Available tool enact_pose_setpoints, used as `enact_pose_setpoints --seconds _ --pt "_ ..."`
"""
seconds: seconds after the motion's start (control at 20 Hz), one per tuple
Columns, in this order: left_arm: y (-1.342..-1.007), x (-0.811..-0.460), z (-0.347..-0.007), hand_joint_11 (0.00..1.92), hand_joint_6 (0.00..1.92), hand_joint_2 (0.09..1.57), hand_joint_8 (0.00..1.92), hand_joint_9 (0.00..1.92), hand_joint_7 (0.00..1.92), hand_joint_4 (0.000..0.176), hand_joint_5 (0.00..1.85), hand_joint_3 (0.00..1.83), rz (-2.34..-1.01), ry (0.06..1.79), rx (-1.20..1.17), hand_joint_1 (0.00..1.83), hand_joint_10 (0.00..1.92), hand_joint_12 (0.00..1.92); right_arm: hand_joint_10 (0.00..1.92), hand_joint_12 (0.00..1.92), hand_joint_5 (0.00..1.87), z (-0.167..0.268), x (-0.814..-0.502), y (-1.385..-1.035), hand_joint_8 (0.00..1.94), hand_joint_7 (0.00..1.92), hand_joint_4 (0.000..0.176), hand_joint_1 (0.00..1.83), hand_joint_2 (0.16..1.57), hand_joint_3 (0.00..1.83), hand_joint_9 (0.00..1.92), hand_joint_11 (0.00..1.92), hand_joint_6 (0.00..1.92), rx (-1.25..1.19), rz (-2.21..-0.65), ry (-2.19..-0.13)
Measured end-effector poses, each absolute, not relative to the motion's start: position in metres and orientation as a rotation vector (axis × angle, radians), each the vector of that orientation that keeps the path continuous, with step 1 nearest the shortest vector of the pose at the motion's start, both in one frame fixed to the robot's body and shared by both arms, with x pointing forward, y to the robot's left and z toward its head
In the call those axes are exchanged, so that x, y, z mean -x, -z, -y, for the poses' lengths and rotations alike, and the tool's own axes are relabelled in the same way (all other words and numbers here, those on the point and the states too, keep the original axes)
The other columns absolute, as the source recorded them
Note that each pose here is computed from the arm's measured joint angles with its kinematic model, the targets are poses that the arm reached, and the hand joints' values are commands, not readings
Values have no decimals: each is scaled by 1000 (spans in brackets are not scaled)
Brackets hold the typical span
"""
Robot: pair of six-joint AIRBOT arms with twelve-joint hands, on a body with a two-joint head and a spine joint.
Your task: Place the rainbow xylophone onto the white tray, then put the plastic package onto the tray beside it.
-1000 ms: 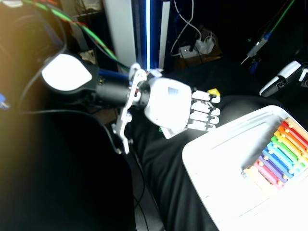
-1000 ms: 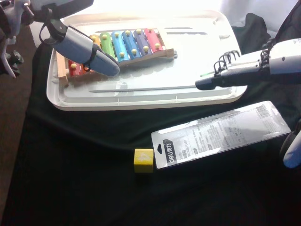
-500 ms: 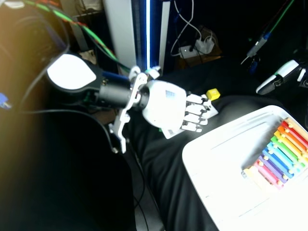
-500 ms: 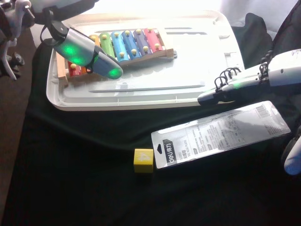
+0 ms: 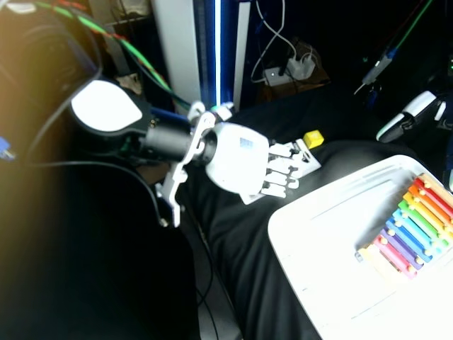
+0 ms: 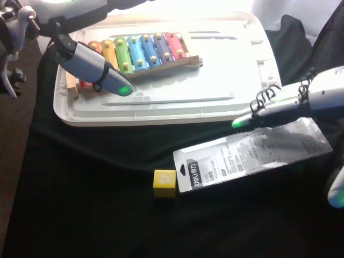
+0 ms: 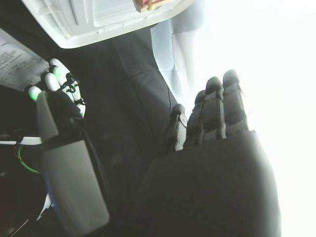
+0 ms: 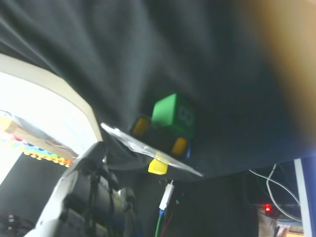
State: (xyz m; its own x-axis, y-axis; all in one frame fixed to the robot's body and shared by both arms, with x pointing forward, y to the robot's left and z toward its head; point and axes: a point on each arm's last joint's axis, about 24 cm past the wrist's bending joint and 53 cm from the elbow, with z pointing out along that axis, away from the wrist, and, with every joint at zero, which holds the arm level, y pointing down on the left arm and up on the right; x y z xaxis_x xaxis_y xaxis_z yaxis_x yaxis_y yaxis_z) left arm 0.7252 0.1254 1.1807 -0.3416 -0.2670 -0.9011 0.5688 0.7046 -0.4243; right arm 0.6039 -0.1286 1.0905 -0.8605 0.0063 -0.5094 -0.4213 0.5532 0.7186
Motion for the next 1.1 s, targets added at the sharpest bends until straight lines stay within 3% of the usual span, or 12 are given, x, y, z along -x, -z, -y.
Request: enact_pose_setpoints --seconds 0.05,0.15,0.2,0.3,0.45,0.55,0.6,0.65,0.8,0.85,1.0,1.1 --pt "-1181 -725 -126 44 0 788 3 123 12 176 0 3 -1719 872 -240 869 9 32 0 525 0 129 -604 -1090 0 1 106 486 653 3 32 0 0 334 -2333 -1250" --pt "-1181 -724 -124 70 0 788 7 132 25 176 0 3 -1717 878 -242 839 10 43 0 549 0 130 -604 -1089 0 0 139 499 657 2 27 0 0 327 -2336 -1249" --pt "-1180 -724 -124 77 0 789 5 129 21 176 0 3 -1717 880 -244 828 8 46 1 646 0 131 -604 -1087 0 0 129 498 671 0 52 0 0 313 -2344 -1252" --pt "-1179 -724 -125 85 0 790 8 135 33 176 0 3 -1721 876 -244 807 8 49 2 694 0 134 -602 -1082 0 0 141 498 669 0 61 0 0 315 -2360 -1239" --pt "-1178 -723 -125 116 0 819 5 157 36 176 0 12 -1722 877 -245 732 11 63 1 735 0 136 -602 -1083 0 0 119 494 653 0 83 0 0 311 -2360 -1236" --pt "-1176 -723 -125 135 0 808 3 172 36 176 0 4 -1726 874 -245 751 14 70 16 756 0 137 -604 -1083 0 1 122 522 659 2 124 44 0 306 -2360 -1230" --pt "-1175 -723 -126 132 0 801 3 179 39 176 0 0 -1729 874 -242 773 13 68 26 807 0 139 -606 -1083 3 54 129 526 657 0 266 229 0 301 -2359 -1224" --pt "-1174 -723 -125 138 0 801 3 183 41 176 0 0 -1730 872 -245 796 13 71 18 807 0 141 -608 -1083 0 55 118 557 655 0 277 241 0 295 -2357 -1216" --pt "-1174 -723 -125 150 0 808 3 192 42 176 0 2 -1729 876 -243 783 14 75 3 778 0 144 -614 -1082 0 56 114 580 662 2 233 168 0 281 -2354 -1196" --pt "-1174 -723 -125 157 0 801 4 193 45 176 0 0 -1730 875 -245 775 13 77 19 805 0 146 -615 -1081 4 65 125 585 666 3 274 222 0 277 -2353 -1188" --pt "-1173 -722 -124 130 0 798 3 185 46 176 0 0 -1732 875 -245 804 6 65 34 858 0 148 -619 -1081 6 74 122 552 677 5 341 349 0 266 -2350 -1175" --pt "-1173 -721 -124 116 0 814 3 189 51 176 0 5 -1732 878 -246 828 5 59 21 863 0 148 -620 -1080 1 83 111 557 693 1 401 432 0 264 -2350 -1173"
